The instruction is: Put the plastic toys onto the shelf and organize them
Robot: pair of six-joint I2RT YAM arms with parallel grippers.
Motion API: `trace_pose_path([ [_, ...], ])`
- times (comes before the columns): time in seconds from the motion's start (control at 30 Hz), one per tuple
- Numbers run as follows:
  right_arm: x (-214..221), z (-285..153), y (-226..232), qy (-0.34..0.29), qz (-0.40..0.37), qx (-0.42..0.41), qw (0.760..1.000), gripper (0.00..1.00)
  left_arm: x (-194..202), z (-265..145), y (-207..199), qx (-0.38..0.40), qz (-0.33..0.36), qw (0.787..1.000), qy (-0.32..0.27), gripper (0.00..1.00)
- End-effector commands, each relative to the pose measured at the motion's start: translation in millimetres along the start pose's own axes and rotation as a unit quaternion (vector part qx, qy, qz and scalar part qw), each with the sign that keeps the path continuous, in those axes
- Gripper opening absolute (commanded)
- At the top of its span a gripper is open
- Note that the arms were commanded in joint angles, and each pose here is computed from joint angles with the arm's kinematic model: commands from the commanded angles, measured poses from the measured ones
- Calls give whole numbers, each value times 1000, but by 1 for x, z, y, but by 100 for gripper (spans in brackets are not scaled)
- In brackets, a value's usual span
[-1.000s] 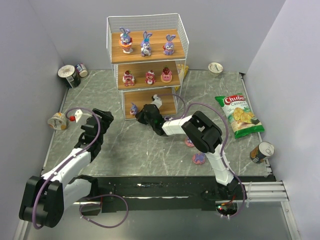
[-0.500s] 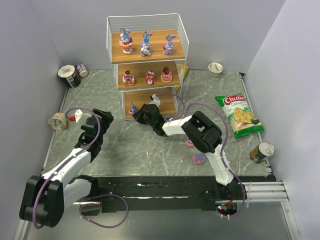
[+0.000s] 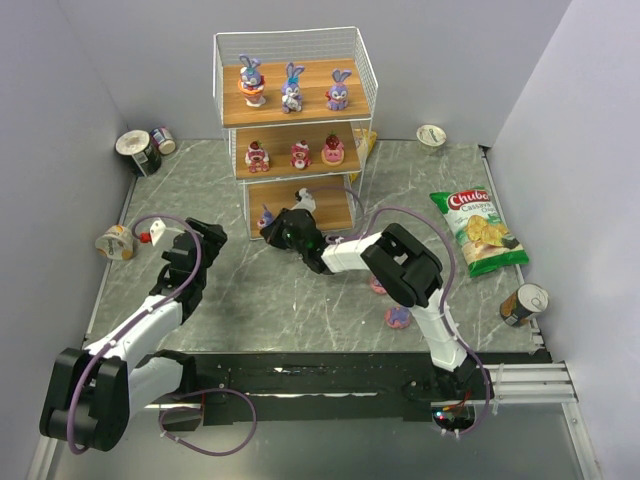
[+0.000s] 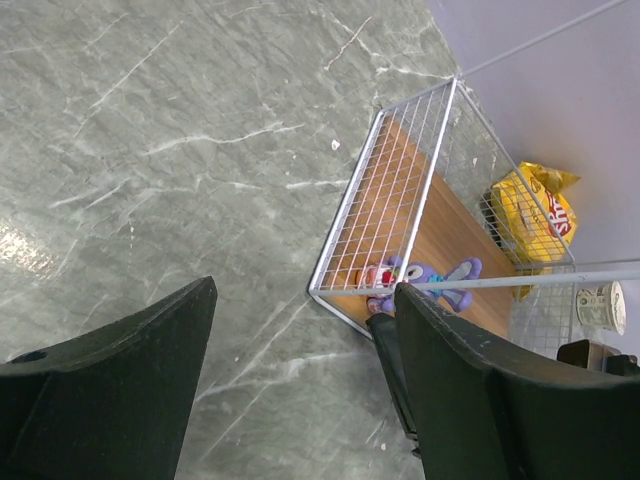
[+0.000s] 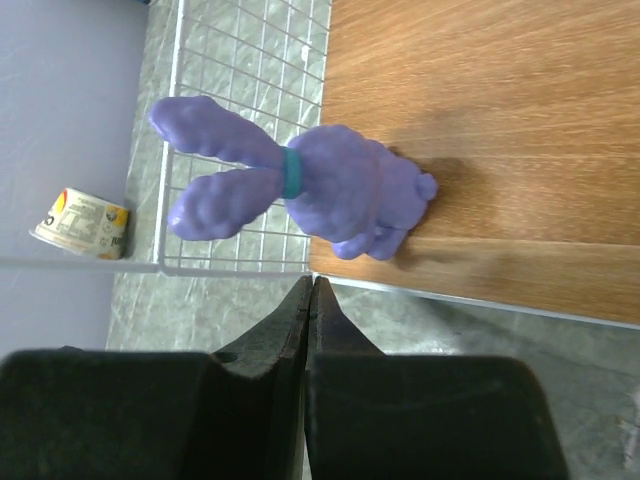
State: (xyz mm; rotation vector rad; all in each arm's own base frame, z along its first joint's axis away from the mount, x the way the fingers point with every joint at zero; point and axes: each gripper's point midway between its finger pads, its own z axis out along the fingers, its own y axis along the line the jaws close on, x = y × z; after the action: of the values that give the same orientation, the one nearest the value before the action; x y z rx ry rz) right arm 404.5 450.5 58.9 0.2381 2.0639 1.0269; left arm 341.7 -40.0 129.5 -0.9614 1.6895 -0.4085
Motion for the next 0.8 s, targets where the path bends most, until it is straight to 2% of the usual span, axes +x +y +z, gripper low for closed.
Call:
trace_pose_path([
  [0.0, -5, 11, 17, -13, -7, -20, 1000, 0, -6, -1, -8, 20, -6, 1000, -10, 78],
  [0.3, -3, 22, 6, -10, -10, 8, 1000, 0, -6, 1, -5, 17, -4, 1000, -9, 78],
  [0.77, -9, 14, -31, -24, 14, 63, 998, 0, -3, 3, -5, 17, -6, 1000, -5, 78],
])
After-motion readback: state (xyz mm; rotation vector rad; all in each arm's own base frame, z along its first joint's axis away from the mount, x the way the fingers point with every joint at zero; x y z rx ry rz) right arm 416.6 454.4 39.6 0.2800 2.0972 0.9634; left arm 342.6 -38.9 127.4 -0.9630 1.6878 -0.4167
